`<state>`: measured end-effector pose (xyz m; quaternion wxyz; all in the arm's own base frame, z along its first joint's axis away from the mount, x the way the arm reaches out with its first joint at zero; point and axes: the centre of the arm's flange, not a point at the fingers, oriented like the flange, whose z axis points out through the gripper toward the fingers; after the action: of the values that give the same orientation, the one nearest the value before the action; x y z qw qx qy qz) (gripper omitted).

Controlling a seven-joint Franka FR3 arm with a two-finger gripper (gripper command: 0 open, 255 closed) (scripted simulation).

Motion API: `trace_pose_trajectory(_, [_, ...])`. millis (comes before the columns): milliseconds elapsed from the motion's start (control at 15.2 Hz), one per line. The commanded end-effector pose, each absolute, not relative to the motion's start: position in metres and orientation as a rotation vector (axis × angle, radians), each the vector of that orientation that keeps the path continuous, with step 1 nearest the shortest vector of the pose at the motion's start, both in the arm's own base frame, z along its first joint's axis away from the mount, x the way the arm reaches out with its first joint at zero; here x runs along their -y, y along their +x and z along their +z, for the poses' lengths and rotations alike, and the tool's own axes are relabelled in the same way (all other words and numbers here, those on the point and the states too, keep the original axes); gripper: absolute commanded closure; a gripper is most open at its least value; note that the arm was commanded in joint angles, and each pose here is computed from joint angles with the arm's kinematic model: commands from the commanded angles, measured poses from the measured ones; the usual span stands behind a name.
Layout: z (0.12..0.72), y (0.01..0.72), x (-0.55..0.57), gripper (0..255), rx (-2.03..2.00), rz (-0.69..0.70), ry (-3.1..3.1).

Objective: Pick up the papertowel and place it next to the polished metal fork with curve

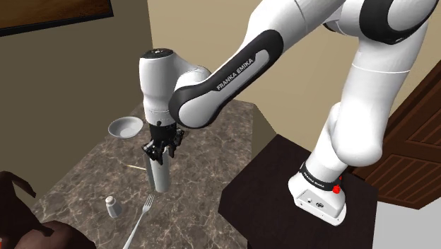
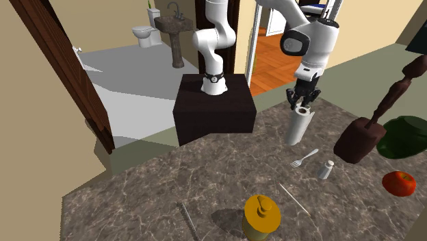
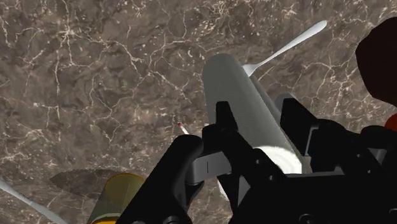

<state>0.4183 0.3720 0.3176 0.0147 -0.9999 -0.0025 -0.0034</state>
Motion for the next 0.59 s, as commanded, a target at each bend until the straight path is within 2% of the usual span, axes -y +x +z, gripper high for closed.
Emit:
trace_pose_trajectory(0, [0.306, 0.418, -0.372, 255, 0.008, -0.011, -3.112])
trace_pose_trajectory(264, [0.297, 0.418, -0.373, 255, 0.008, -0.011, -3.112])
trace_pose_trajectory(330, [0.297, 0.418, -0.373, 0, 0.008, -0.011, -3.112])
trace_pose_trajectory(528, [0.263, 0.446, -0.369, 0, 0.18, 0.055, -3.085])
